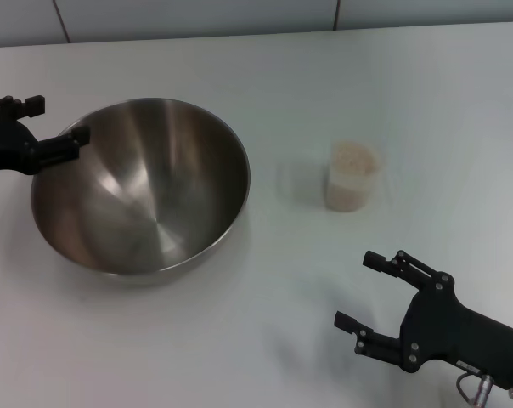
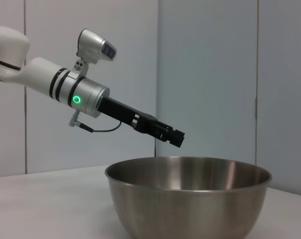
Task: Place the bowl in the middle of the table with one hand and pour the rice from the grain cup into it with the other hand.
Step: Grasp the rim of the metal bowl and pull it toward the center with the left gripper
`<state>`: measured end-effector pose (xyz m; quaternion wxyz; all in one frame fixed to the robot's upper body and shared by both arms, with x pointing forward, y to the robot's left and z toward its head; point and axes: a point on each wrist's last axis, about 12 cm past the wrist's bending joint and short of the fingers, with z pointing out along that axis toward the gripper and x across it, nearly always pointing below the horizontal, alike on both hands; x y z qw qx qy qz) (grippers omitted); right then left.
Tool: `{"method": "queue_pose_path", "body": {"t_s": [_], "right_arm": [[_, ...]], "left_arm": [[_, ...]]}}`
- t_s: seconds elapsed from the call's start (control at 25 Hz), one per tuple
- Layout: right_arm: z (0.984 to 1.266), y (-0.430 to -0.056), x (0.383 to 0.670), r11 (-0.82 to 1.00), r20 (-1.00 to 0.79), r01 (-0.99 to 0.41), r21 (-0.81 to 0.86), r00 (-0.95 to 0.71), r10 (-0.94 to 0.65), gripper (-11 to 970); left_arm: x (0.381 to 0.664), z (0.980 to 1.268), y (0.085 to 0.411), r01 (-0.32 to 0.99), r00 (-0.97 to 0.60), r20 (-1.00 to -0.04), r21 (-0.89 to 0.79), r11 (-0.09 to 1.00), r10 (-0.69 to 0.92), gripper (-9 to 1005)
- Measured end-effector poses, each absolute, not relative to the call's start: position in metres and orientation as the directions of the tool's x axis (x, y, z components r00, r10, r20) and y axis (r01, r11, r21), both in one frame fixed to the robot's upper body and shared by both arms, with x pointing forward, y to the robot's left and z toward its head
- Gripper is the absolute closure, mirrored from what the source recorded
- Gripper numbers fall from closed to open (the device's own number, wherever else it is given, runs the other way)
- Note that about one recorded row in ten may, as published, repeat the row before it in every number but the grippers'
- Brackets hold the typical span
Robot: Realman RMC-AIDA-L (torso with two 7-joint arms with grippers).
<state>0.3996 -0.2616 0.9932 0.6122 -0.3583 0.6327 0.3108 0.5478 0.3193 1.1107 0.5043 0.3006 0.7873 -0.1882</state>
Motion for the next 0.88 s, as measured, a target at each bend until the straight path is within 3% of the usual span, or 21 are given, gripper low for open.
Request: {"method": "queue_pose_path", "body": {"t_s": [0.56, 0.88], "right_arm": [[0.994, -0.261, 0.399, 0.547, -0.998, -0.836, -0.045, 0.012, -0.065, 130], [0.994, -0.262, 0.399, 0.548, -0.998, -0.835, -0.046, 0.011, -0.066, 129]], "left_arm": [[0.565, 1.108, 0.304, 0.677, -0.435, -0.812, -0.010, 0.736, 0.389, 178], [0.575, 1.110, 0.297, 0.669, -0.498, -0.759, -0.030, 0.742, 0.419, 249]]}}
